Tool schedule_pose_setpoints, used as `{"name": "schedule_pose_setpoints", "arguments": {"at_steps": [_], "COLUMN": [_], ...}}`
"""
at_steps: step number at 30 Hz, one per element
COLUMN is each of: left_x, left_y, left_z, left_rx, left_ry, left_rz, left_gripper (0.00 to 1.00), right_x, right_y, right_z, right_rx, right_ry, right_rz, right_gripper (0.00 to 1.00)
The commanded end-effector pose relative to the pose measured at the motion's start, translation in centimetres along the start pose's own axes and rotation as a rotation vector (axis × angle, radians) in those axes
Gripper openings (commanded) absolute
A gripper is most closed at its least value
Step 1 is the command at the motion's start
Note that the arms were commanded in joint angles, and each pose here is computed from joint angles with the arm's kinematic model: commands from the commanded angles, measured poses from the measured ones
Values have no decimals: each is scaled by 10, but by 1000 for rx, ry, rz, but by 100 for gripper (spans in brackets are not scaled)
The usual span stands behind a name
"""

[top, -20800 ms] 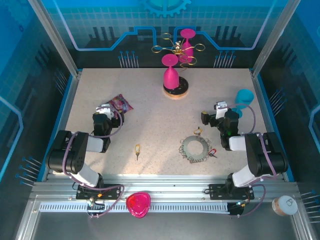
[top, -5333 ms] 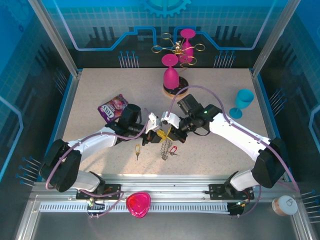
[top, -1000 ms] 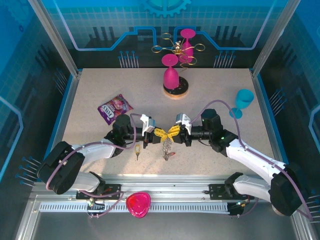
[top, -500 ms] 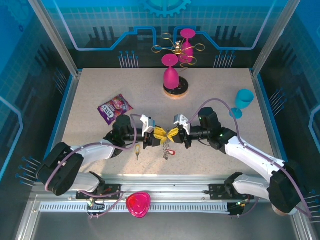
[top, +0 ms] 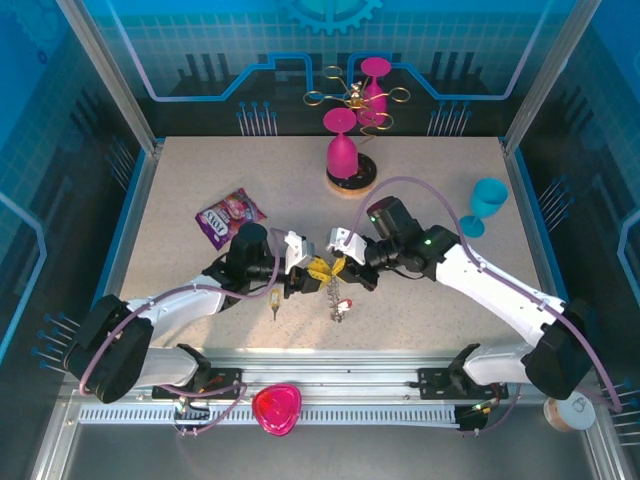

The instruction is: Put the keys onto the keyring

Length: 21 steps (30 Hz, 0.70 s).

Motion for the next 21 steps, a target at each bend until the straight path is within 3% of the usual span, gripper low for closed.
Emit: {"name": "schedule_pose_setpoints", "arguments": {"at_steps": [1, 7, 12, 13, 15, 16, 21], "left_x": [-7, -10, -12, -12, -14, -15, -19], "left_y": [15, 19, 21, 21, 21, 22, 28], "left_z": [0, -1, -2, -2, -2, -3, -5], "left_rx": [-16, -20, -26, -30, -41, -53, -132], "left_ry": [-31, -47, -54, -58, -68, -70, -82], "left_rz": [58, 64, 73, 74, 84, 92, 128], "left_gripper": [21, 18, 0, 0, 0, 0, 0], "right_x": [8, 7, 10, 8, 5, 2, -6], "right_y": [0, 0, 10, 15, 24, 27, 25], "right_z": [0, 8, 5, 2, -10, -17, -39], "right_rx": [103, 205, 162, 120, 4, -66, -347], "right_ry": [30, 40, 55, 44, 23, 3, -102], "right_rz": [-52, -78, -85, -75, -41, -27, -18], "right_gripper": [0, 0, 0, 0, 23, 29, 28]}}
Point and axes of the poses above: each hand's point on the last joint's axis, 136 mm out from that joint toward the fingers, its own z axis out along the fingers, its own x axis along the line the jaws close on, y = z × x, the point moved 3 cm from there along -z, back along the fingers, and after that the axes turned 4 degrees about -z, right-handed, at the moved point
